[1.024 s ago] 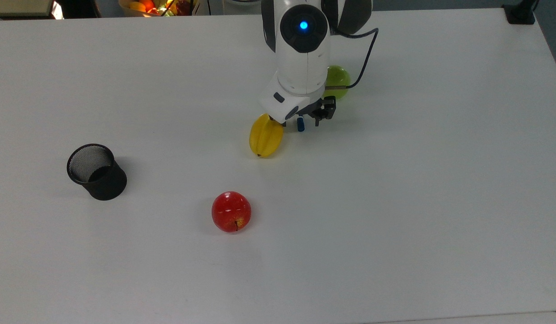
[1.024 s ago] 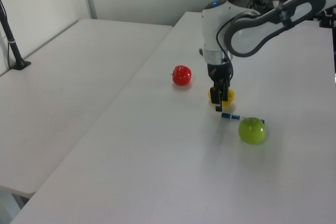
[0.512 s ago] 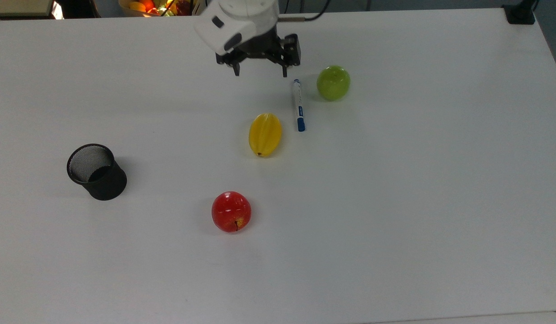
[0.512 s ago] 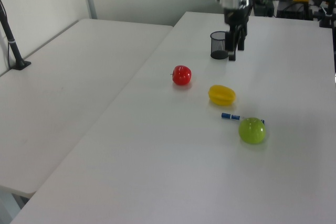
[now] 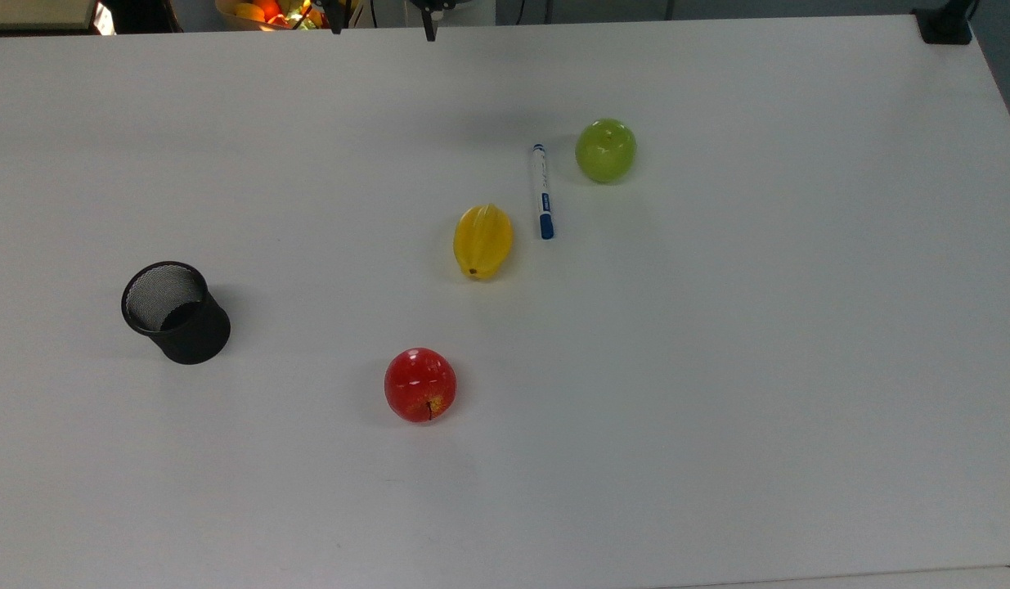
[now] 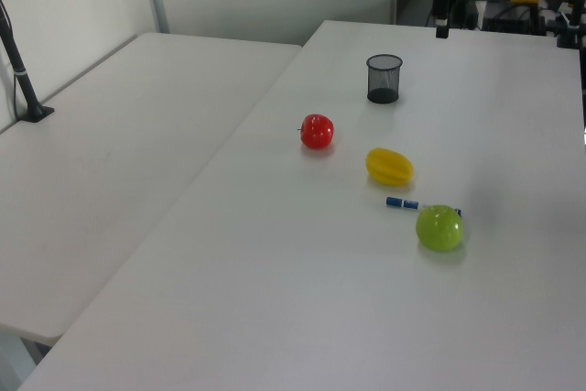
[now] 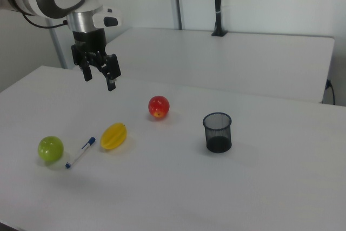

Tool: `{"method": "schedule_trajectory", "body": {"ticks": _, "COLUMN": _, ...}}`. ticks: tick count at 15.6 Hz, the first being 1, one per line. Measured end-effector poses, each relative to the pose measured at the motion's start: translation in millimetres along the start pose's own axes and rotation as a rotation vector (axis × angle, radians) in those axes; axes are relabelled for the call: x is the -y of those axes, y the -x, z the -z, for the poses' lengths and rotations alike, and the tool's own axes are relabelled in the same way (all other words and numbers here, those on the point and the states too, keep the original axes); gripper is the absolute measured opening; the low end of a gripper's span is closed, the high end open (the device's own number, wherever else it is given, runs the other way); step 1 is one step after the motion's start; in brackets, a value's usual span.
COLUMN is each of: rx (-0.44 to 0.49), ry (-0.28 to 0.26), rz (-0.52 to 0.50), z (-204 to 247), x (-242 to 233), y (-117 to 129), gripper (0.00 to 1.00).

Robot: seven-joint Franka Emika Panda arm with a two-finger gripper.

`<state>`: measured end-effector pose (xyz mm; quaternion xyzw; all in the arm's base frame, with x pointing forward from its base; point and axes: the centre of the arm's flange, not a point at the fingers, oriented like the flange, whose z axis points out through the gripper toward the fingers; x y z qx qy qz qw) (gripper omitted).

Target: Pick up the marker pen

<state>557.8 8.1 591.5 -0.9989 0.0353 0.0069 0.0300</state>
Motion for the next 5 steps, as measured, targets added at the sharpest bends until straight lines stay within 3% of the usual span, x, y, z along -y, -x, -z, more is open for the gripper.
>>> {"method": "schedule_trajectory", "body": {"ticks": 5, "rx": -0.018, "ry": -0.004, "rz": -0.017, "z": 10, "x": -12, "y": 5, "gripper": 1.0}}
